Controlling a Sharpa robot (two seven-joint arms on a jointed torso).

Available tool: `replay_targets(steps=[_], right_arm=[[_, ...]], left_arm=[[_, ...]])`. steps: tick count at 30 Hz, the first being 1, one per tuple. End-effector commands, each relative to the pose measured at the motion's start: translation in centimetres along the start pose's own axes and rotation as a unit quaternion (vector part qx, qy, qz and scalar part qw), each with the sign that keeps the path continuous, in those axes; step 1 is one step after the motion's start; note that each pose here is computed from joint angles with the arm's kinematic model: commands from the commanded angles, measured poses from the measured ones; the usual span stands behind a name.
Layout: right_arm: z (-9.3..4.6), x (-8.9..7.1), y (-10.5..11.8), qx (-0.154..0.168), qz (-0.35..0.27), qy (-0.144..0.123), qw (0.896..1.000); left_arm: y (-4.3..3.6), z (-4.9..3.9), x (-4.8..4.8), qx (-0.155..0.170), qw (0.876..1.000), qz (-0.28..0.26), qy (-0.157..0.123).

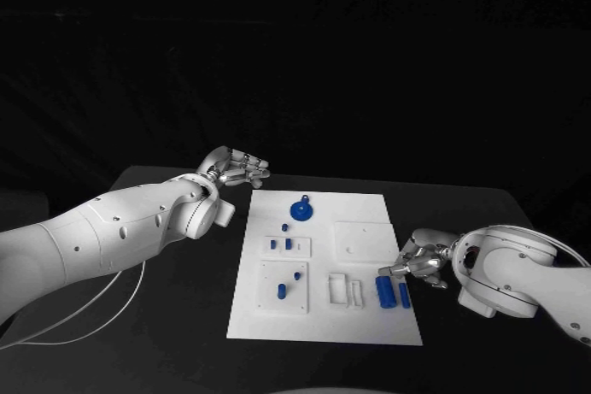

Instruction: Assemble the parts on the task board

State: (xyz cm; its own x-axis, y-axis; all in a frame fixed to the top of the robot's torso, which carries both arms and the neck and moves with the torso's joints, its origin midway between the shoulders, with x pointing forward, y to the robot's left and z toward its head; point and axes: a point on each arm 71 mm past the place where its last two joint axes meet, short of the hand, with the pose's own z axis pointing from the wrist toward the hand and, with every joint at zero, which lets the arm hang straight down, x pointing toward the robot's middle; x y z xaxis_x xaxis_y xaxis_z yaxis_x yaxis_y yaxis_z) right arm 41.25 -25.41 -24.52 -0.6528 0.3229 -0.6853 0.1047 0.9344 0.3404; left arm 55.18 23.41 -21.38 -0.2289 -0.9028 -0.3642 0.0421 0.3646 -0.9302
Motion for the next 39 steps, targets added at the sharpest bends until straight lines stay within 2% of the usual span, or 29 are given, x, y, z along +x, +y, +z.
replay_targets(steps=[1,18,39], right_arm=[[-0.1,0.5,0.0,0.010,-0.036,0.009,0.999],[0.0,2.1,-0.2,0.016,-0.080,0.009,0.997],[1.6,4.9,0.8,0.013,-0.108,0.020,0.994]], left_arm=[[-0.01,-0.03,0.26,0.004,1.000,-0.006,0.004],[0.03,-0.06,0.37,0.002,1.000,-0.007,0.008],[0.02,-0.07,0.51,0.001,1.000,-0.009,0.013]])
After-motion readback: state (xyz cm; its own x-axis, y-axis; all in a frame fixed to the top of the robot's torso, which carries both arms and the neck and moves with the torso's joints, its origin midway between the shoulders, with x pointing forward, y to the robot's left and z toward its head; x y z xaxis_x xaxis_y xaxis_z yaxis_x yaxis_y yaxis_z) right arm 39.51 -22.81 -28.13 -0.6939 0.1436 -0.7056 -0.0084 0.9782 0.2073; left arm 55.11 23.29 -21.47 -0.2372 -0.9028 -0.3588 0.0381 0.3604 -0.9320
